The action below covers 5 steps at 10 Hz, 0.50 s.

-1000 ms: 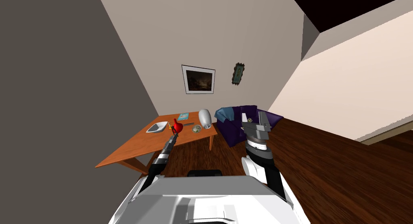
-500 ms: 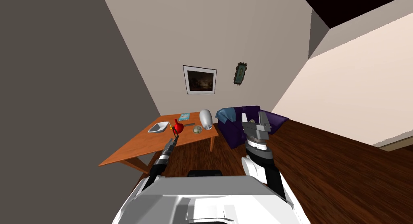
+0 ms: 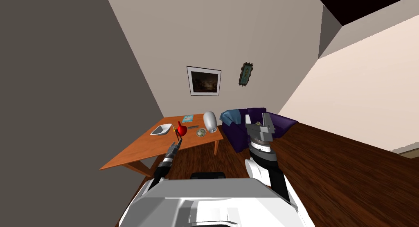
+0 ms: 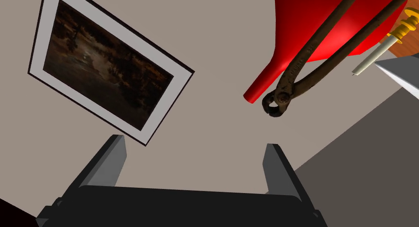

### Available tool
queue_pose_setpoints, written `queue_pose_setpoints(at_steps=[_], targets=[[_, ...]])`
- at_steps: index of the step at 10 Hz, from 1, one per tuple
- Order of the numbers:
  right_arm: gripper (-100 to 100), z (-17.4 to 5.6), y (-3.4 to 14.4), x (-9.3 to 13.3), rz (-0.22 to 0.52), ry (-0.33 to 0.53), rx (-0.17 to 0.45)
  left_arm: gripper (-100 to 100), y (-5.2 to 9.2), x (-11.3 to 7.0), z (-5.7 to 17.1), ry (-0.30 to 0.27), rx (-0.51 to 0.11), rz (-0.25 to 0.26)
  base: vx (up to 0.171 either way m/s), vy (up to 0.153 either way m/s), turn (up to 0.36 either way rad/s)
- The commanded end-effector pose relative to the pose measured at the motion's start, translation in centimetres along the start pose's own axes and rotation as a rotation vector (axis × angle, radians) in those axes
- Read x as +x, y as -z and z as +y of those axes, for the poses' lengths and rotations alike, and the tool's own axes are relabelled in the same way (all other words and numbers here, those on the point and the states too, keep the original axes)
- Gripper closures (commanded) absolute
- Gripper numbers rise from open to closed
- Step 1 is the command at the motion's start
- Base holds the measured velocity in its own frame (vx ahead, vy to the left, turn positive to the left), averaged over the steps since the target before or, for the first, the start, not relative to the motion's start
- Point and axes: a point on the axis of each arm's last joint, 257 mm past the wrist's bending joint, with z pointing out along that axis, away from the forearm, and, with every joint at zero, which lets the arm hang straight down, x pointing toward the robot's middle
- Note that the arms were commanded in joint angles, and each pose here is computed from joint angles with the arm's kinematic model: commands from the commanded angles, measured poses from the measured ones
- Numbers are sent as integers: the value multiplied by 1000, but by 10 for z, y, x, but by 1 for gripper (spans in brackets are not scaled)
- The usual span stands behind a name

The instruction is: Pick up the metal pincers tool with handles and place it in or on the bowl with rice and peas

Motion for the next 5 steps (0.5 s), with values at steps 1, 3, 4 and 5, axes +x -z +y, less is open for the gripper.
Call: queue_pose_setpoints(at_steps=[1,3,4,5], targets=[[0,0,0,0,0,0,0,-100,-2,9,8,-53,-15,14,78,43,40],[0,0,0,0,0,0,0,-100,0,22,18,-93,-35,40,55,41,11],[0,0,0,0,0,0,0,-100,-3,26,21,-124,-40,48,71,63,31],[0,0,0,0,0,0,0,-100,-2,29,23,-127,-45,54,59,50,7]])
